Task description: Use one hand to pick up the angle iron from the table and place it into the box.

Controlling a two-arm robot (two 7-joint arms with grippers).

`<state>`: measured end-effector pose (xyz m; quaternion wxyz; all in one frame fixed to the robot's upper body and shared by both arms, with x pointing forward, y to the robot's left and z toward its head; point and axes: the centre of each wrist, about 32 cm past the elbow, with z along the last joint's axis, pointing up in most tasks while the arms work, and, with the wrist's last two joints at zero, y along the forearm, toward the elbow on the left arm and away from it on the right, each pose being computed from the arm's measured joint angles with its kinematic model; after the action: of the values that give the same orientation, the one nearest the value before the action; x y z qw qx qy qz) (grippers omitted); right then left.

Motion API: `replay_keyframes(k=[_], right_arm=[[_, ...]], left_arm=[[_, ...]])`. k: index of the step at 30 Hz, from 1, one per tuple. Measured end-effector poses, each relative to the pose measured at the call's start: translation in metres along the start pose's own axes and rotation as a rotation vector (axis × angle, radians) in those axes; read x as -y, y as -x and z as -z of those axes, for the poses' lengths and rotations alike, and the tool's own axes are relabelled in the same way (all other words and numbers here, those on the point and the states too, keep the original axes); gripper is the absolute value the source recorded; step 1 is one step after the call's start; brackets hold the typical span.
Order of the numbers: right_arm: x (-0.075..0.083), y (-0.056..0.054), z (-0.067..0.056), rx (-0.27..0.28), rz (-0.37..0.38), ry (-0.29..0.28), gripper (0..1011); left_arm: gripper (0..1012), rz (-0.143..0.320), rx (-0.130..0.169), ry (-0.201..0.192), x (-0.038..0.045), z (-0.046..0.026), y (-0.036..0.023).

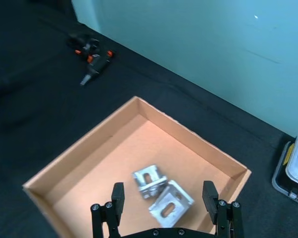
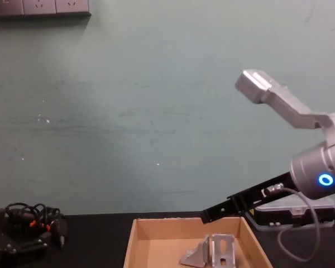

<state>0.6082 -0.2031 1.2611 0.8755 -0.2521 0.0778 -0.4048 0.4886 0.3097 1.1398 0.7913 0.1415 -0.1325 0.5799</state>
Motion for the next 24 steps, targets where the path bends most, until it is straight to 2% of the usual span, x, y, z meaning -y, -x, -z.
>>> replay_keyframes(k=[6, 10, 14, 19, 24], right_arm=[[0.018, 0.005, 0.002, -0.009, -0.051, -0.026, 1004], [0.038, 0.011, 0.006, -0.008, -0.098, -0.040, 1004], [0.050, 0.015, 0.011, -0.002, -0.131, -0.041, 1004], [0.068, 0.026, 0.022, 0.033, -0.201, -0.017, 1004], [0.071, 0.033, 0.029, 0.081, -0.256, 0.010, 1004]], left_arm=[[1011, 0.000, 0.000, 0.000, 0.0000, 0.0000, 0.0000], [1011, 0.000, 0.000, 0.000, 0.0000, 0.0000, 0.0000], [1011, 0.000, 0.000, 0.000, 0.0000, 0.0000, 0.0000], [1011, 0.000, 0.000, 0.000, 0.0000, 0.0000, 0.0000], [1011, 0.000, 0.000, 0.000, 0.0000, 0.0000, 0.0000]])
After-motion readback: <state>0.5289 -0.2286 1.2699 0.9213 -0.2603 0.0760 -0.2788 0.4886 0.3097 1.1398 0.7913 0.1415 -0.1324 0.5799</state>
